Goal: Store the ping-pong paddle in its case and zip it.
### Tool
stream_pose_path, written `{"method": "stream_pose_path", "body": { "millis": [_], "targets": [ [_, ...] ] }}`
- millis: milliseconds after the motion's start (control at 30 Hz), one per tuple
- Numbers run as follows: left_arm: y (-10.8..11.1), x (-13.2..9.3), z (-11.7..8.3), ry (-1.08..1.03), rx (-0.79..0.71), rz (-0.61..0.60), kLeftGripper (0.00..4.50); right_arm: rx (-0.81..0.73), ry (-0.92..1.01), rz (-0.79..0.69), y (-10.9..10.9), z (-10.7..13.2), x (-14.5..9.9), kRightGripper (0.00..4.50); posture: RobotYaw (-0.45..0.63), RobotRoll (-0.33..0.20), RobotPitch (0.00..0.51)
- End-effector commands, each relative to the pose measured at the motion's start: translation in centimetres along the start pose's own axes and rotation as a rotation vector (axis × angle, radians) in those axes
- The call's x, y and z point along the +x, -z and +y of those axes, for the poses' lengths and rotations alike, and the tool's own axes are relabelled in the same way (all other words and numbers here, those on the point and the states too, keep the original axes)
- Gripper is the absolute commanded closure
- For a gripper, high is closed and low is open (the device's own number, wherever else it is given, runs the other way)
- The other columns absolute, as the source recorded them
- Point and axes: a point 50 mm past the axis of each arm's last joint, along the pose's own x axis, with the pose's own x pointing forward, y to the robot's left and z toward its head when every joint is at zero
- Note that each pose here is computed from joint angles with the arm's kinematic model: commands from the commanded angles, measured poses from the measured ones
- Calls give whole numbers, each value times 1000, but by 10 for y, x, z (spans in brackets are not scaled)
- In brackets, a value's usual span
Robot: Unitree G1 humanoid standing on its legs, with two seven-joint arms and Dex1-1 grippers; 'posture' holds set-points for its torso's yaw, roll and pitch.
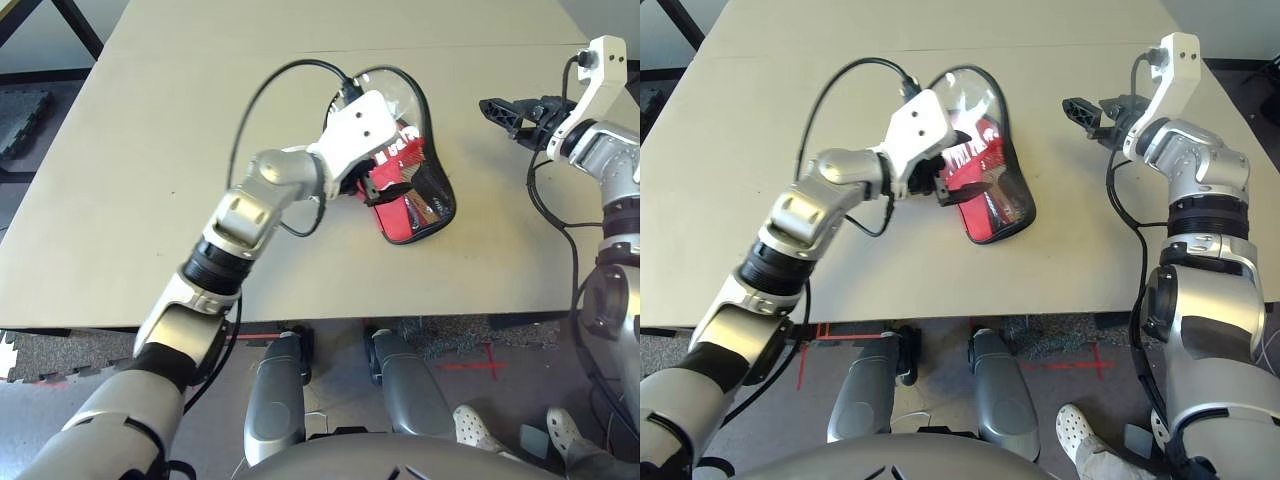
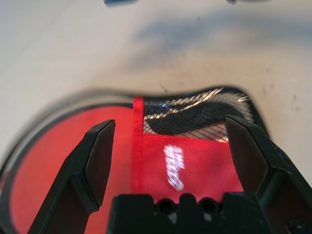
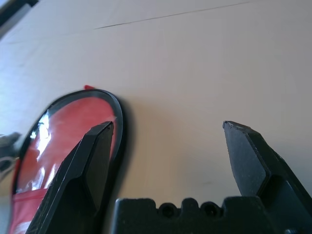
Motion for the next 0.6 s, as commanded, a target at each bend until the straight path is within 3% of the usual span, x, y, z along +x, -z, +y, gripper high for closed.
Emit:
{"method": "stream_pose_path", "body": {
  "millis": [33,333,600],
  "targets": [
    [3,-17,3,-22,6,10,0,82,-84,110,12,1,-12,40,16,0,223],
    [0,-69,14,-28,28,62,0,147,-280,337,56,26,-12,40,46,0,232],
    [1,-81,16,-37,31,95,0,181,-316,399,81,41,-3,40,58,0,232]
  ]
}}
